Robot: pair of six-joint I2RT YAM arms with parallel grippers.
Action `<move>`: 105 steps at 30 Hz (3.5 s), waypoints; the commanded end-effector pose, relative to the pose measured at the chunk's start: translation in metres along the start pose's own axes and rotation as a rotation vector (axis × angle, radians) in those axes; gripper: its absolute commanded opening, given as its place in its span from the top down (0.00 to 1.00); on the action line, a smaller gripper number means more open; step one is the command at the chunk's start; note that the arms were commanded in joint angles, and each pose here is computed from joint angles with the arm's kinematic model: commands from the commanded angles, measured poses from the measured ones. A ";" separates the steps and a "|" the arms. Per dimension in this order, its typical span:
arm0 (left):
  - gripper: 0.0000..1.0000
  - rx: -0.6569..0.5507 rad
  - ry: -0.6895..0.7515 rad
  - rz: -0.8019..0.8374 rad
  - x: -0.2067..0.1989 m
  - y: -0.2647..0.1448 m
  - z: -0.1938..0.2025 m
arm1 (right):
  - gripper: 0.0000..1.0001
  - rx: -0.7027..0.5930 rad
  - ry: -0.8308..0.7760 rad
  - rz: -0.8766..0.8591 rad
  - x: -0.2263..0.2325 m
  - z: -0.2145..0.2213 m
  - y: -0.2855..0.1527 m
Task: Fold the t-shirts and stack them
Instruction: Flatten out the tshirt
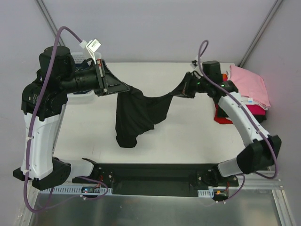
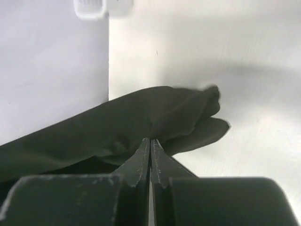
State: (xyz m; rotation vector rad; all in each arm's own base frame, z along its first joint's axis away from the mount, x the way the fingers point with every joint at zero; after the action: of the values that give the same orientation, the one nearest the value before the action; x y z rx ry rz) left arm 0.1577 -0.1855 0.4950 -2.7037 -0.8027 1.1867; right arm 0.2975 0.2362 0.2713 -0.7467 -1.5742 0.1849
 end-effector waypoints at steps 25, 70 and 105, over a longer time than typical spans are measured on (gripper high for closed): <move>0.96 -0.094 0.056 -0.195 0.023 -0.021 0.009 | 0.99 -0.433 -0.094 0.080 0.012 0.004 -0.178; 0.20 0.760 -0.059 -0.448 0.168 0.243 0.295 | 0.99 -0.224 0.087 0.252 -0.081 -0.019 -0.093; 1.00 0.652 -0.020 -0.547 0.194 0.232 0.293 | 0.99 -0.194 0.096 0.281 -0.086 -0.016 -0.075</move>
State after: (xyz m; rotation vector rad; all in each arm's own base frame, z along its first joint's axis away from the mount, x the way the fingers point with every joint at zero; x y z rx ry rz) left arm 0.1484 -0.3244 0.0669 -1.6905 -0.8449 1.1201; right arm 0.2752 0.1205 0.2360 -1.1075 -1.3759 0.2128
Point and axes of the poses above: each gripper's point midway between its finger pads, its own y axis out along the fingers, its own x axis along the line the jaws close on, z = x × y, the point moved 3 cm from there along -y, back along the fingers, and after that the axes turned 11 degrees about y, right-handed, at the moved point
